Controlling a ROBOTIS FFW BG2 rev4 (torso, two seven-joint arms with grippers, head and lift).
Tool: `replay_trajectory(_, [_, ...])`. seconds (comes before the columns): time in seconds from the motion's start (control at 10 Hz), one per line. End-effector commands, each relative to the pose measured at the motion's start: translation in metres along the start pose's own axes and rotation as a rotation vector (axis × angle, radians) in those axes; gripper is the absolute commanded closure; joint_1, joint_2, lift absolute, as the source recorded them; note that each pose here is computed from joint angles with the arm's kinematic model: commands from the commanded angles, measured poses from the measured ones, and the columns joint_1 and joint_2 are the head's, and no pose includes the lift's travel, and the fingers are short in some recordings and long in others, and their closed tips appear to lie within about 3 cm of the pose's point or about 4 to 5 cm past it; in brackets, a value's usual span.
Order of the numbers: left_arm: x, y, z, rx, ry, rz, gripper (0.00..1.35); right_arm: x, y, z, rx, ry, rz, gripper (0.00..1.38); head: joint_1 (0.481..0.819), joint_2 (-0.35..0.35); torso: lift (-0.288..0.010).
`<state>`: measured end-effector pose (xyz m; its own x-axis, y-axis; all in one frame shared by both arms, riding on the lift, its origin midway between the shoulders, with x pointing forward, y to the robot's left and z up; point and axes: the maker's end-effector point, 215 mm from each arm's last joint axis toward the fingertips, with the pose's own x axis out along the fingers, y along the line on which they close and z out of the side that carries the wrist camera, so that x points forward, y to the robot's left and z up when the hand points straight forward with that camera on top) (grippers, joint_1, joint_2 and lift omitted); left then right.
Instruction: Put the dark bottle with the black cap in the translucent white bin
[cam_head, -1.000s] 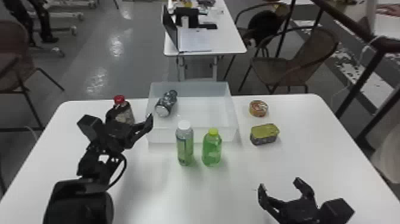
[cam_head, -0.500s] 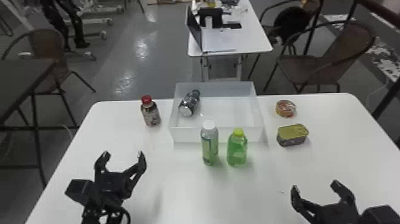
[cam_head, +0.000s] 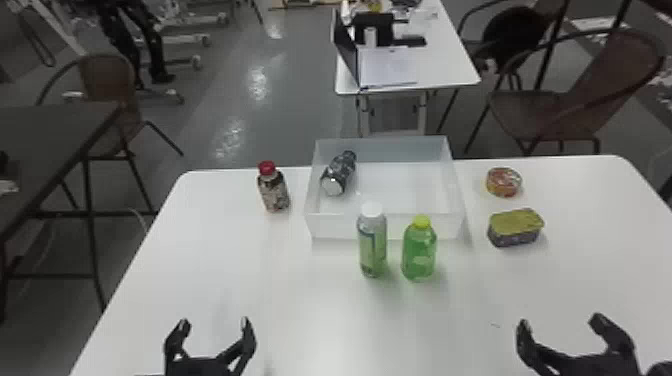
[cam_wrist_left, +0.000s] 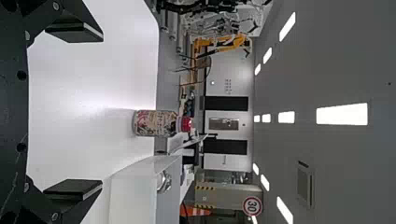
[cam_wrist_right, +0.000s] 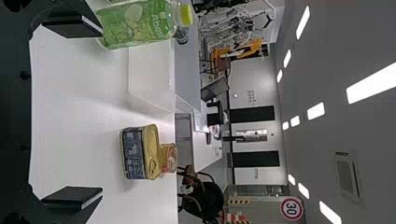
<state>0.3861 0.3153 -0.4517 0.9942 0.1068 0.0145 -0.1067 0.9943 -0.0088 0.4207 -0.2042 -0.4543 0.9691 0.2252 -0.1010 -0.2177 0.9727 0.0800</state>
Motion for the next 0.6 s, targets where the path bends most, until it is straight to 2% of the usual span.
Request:
replay_trajectory(0.0, [-0.0065,-0.0082,-0.0036,0.007,0.007,-0.011,0.19,-0.0049,0.0008,-0.0023,0.003,0.009,-0.003,0.10,0.695,0.156,-0.058])
replay_trajectory(0.5, [-0.0077,-0.0180,-0.0016,-0.023,-0.003,0.010,0.19,-0.0114,0.0024,-0.0078,0.007,0.025,-0.005,0.10,0.695,0.138,-0.058])
